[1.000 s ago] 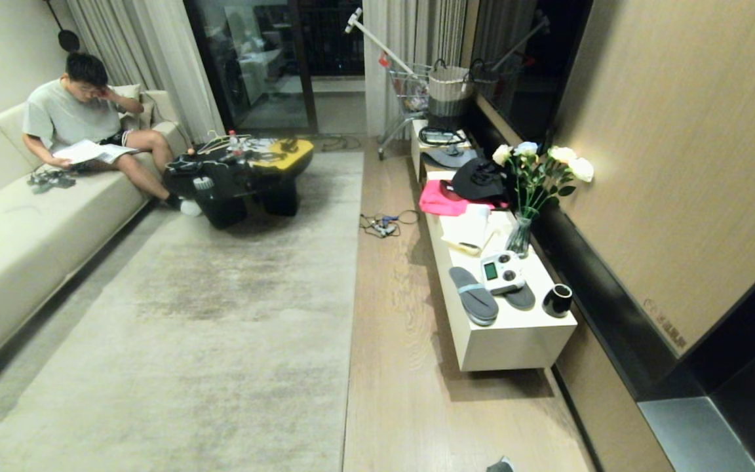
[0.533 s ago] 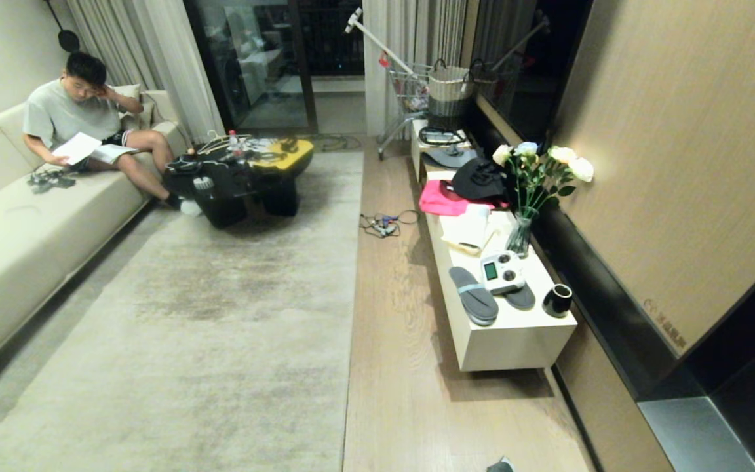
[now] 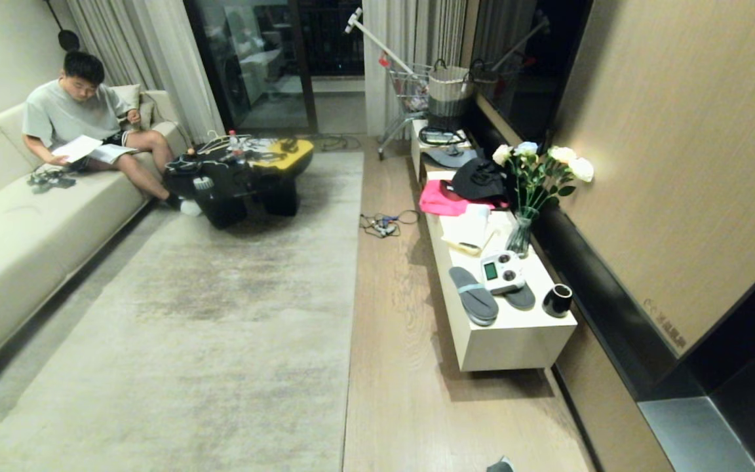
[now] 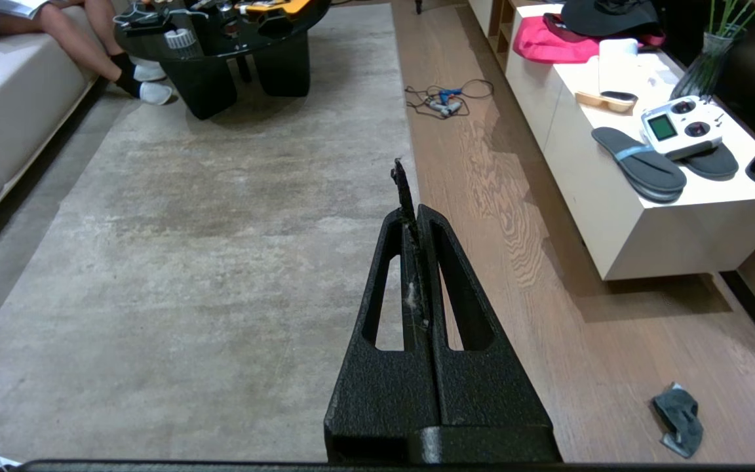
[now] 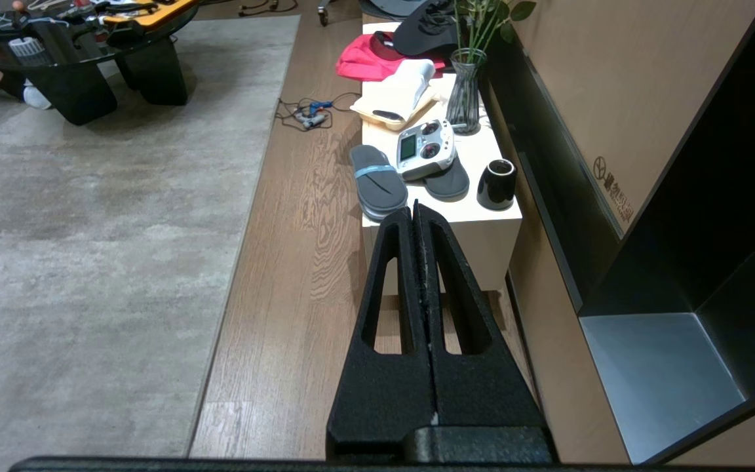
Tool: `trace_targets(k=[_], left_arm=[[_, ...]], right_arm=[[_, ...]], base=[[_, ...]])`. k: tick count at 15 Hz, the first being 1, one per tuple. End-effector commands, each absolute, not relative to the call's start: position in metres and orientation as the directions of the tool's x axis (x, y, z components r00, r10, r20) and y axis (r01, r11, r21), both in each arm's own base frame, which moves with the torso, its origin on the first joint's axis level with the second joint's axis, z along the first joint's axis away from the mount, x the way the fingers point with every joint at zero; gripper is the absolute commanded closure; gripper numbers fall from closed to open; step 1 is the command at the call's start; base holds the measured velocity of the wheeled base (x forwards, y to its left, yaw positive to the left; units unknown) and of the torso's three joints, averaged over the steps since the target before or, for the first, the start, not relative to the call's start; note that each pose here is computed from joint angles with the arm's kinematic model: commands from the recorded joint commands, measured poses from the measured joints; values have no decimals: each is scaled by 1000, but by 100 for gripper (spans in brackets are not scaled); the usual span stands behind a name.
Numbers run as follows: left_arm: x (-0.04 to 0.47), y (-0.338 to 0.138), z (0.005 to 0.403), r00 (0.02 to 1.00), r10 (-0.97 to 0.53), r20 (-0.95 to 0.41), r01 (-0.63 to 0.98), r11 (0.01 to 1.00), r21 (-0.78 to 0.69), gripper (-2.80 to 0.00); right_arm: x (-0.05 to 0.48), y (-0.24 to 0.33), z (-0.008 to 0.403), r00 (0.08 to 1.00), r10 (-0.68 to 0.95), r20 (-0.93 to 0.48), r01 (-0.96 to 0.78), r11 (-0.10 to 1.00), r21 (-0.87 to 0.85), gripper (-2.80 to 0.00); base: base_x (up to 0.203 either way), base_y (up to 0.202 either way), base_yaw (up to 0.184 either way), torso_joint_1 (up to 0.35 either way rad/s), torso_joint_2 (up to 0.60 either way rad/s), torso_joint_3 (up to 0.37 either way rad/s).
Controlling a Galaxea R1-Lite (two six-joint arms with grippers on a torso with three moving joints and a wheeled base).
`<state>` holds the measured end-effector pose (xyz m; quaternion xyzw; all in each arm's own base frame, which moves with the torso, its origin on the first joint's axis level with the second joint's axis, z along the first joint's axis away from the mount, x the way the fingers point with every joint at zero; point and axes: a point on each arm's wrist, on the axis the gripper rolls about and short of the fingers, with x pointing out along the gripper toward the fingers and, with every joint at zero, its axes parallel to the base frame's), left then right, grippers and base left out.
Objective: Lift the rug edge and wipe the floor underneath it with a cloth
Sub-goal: Pick up the rag
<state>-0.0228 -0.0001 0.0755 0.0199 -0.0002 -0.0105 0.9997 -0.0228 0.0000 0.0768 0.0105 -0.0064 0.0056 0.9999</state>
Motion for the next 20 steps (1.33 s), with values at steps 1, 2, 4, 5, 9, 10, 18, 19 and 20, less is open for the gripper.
trace_targets(k=[1, 2, 4, 5, 9, 10, 18, 19, 20], left_arm=[[-23, 0, 75, 1000, -21, 0, 21, 999, 40, 0], [-23, 0, 75, 1000, -21, 0, 21, 999, 40, 0], [-23, 0, 75, 1000, -21, 0, 21, 999, 40, 0], [-23, 0, 75, 1000, -21, 0, 21, 999, 40, 0], [-23, 0, 75, 1000, -21, 0, 21, 999, 40, 0], [-23, 0, 75, 1000, -21, 0, 21, 999, 40, 0], [-23, 0, 75, 1000, -21, 0, 21, 999, 40, 0], [-23, 0, 75, 1000, -21, 0, 21, 999, 40, 0], [-23, 0, 75, 1000, -21, 0, 21, 999, 40, 0]], right_arm=[[-23, 0, 77, 1000, 12, 14, -13, 1000, 21, 0], [-23, 0, 77, 1000, 12, 14, -13, 1000, 21, 0], [-23, 0, 77, 1000, 13, 13, -14, 1000, 20, 0], [-23, 0, 77, 1000, 12, 12, -13, 1000, 20, 0], [-23, 0, 77, 1000, 12, 12, -13, 1000, 21, 0], [-23, 0, 77, 1000, 12, 14, -13, 1000, 20, 0], [-23, 0, 77, 1000, 12, 12, -13, 1000, 21, 0], [-23, 0, 77, 1000, 12, 13, -13, 1000, 21, 0], [-23, 0, 77, 1000, 12, 14, -13, 1000, 21, 0]], base=[[0, 0, 0, 0, 0, 0], [0, 0, 0, 0, 0, 0], [0, 0, 0, 0, 0, 0], [0, 0, 0, 0, 0, 0], [0, 0, 0, -14, 14, 17], [0, 0, 0, -129, 305, 163], [0, 0, 0, -123, 303, 167], [0, 0, 0, -126, 302, 190], [0, 0, 0, -127, 306, 176]])
